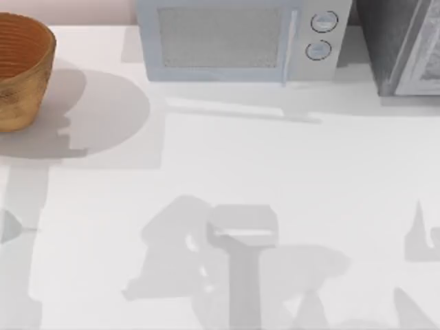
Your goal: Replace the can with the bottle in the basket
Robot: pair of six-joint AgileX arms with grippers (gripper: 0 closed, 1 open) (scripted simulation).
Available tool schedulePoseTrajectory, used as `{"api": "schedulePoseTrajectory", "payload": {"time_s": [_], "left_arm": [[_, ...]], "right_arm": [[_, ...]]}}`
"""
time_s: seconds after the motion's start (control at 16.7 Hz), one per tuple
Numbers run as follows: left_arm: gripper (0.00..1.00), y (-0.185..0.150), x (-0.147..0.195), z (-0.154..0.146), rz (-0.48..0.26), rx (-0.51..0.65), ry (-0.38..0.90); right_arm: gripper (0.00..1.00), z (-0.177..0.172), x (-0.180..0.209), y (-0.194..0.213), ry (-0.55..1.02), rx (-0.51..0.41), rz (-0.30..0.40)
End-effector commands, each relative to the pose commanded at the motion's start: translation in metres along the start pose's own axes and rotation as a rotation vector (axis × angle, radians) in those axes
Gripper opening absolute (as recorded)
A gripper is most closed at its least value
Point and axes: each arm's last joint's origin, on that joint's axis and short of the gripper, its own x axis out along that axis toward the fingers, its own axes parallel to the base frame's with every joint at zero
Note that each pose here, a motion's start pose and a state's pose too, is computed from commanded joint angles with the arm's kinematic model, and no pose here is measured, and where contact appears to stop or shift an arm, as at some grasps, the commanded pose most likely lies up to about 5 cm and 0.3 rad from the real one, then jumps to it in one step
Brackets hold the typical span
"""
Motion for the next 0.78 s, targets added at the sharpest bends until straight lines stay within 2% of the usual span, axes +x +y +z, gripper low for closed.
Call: {"api": "schedulePoseTrajectory", "payload": {"time_s": [0.12, 0.3, 0.54, 0.78], "left_arm": [[0.00, -0.011, -0.026, -0.040, 0.009, 0.005, -0.131], [0.00, -0.022, -0.041, -0.101, 0.011, -0.002, -0.308], [0.00, -0.030, -0.031, -0.166, 0.002, -0.031, -0.495], [0.00, -0.034, -0.013, -0.201, -0.010, -0.060, -0.602]], "right_arm": [[1.00, 0.000, 0.000, 0.000, 0.000, 0.000, 0.000], [1.00, 0.000, 0.000, 0.000, 0.000, 0.000, 0.000], [1.00, 0.000, 0.000, 0.000, 0.000, 0.000, 0.000], [1.00, 0.000, 0.000, 0.000, 0.000, 0.000, 0.000]]}}
